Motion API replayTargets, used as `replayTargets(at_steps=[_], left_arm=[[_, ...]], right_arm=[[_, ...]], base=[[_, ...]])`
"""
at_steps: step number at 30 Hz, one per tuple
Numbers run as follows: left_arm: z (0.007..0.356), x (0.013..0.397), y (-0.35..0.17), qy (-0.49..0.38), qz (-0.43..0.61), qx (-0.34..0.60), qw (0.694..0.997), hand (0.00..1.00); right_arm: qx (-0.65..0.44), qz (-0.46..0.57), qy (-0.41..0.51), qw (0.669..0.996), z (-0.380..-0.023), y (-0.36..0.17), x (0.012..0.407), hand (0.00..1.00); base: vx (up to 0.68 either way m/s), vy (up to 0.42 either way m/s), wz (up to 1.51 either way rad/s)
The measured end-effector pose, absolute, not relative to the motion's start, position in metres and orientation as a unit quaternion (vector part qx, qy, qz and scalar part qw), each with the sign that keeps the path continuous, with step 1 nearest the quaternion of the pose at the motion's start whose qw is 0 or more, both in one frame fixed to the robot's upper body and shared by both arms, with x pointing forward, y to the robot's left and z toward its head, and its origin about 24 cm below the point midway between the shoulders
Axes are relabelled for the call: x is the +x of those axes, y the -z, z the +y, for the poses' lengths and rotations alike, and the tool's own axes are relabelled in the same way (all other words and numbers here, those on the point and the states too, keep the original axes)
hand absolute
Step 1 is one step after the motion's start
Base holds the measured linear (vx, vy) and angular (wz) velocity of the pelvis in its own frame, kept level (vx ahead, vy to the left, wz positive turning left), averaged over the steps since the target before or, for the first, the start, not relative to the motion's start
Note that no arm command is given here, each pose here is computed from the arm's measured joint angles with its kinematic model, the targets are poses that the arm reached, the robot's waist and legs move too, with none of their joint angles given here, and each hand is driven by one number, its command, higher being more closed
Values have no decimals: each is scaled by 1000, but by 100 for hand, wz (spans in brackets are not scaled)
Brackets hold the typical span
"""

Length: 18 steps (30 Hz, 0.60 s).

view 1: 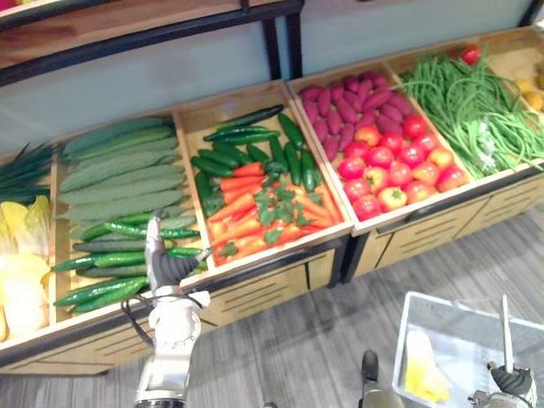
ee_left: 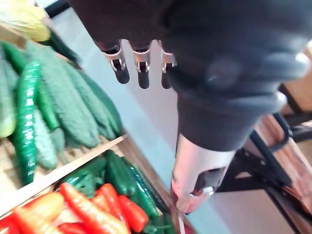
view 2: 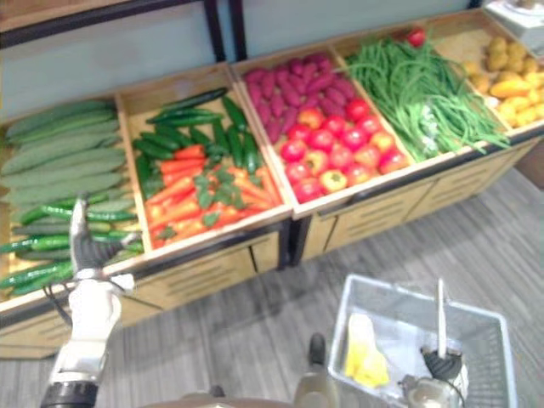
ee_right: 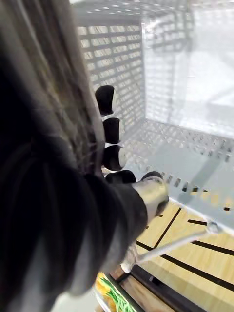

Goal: Pick vegetable in the basket

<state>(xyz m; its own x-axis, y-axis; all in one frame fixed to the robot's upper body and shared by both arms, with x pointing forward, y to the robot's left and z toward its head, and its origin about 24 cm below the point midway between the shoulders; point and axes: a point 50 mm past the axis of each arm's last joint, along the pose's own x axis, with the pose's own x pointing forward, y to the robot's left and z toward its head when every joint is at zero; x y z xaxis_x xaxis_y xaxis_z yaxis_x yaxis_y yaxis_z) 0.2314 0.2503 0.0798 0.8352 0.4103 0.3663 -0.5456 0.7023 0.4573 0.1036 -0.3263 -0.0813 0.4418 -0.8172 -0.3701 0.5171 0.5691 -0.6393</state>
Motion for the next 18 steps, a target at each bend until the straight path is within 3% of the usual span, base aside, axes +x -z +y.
replayTargets(at_steps=[7,18], left_arm=[[261,238,-101,-214,-154,379,887,0],[287,252,-65,-136,-36,485,863,0]], right_arm=[[-223,347,378,829,-320,85,106,100],[-230,323,367,841,-323,77,126,100]], base=[[-14,16,-25],[11,-1,-2]])
